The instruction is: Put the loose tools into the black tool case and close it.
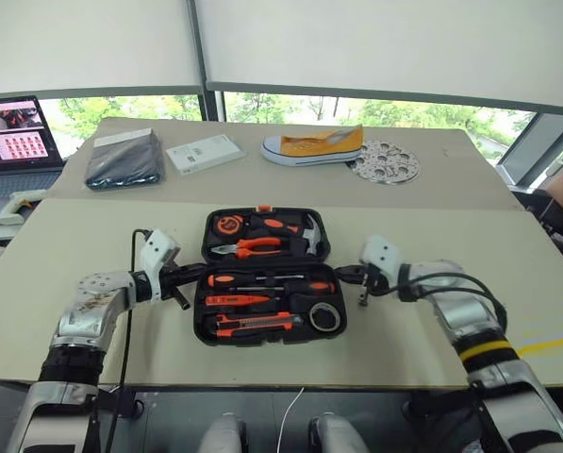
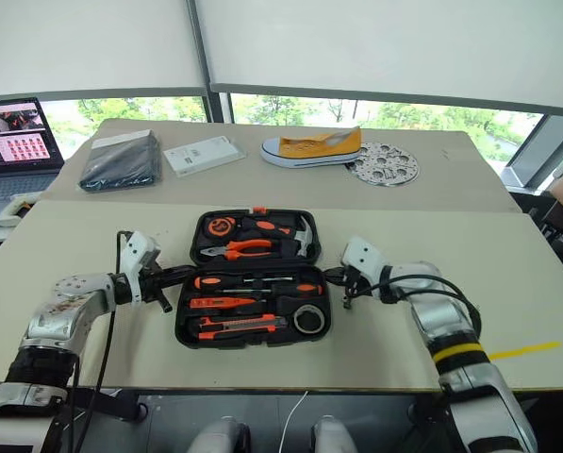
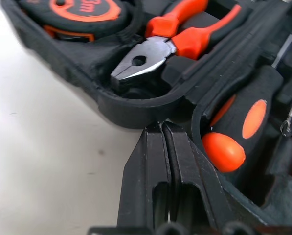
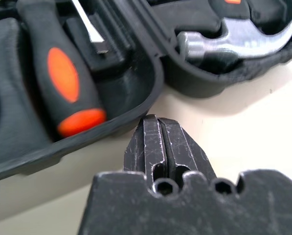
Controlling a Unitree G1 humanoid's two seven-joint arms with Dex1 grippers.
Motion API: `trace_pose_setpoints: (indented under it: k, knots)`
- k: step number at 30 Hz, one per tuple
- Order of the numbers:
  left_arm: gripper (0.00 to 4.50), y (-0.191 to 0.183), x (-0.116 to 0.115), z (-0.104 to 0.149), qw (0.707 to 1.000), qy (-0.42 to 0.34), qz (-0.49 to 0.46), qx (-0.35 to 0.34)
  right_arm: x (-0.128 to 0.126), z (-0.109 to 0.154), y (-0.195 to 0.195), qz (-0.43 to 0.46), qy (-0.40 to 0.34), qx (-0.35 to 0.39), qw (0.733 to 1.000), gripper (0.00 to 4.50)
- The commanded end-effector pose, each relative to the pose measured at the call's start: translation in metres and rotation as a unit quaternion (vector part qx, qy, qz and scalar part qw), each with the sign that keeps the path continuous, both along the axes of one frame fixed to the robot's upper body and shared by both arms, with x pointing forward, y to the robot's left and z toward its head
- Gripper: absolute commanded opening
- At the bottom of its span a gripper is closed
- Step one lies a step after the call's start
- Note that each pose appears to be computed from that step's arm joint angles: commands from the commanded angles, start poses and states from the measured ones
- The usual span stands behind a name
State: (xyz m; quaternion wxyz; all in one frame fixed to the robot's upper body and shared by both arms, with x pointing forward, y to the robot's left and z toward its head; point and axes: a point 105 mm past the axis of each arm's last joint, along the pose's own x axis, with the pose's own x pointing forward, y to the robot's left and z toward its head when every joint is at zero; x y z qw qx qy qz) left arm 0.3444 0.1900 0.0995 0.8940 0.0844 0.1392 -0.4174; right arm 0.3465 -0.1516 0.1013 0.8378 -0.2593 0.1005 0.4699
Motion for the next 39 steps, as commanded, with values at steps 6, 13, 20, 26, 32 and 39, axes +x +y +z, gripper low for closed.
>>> trace_pose_setpoints:
  k: [6,13,20,26,32,39]
  knots:
    - [0.11,-0.055,-0.017,-0.007,0.996,-0.015,-0.088,-0.002,-0.033,0.014,-0.002,-0.007,0.017,0.025,1.000,0.00]
    - [0.11,-0.067,-0.019,-0.011,0.995,-0.017,-0.100,0.007,-0.046,0.011,0.000,-0.012,0.030,0.013,0.999,0.00]
    - [0.62,-0.034,-0.024,-0.008,0.997,0.069,-0.032,0.025,-0.032,0.015,-0.057,-0.143,0.040,-0.041,0.988,0.29]
    - [2.45,0.023,-0.013,-0.001,0.988,0.087,0.064,0.108,-0.029,0.042,-0.060,-0.194,0.109,0.070,0.972,2.22]
    - [4.49,0.032,-0.002,0.032,0.982,0.165,0.095,0.011,-0.020,0.074,-0.028,-0.193,0.225,0.154,0.942,4.33]
    - [4.50,0.017,0.017,0.052,0.962,0.218,0.142,-0.082,0.006,0.071,-0.010,-0.235,0.278,0.115,0.924,4.49]
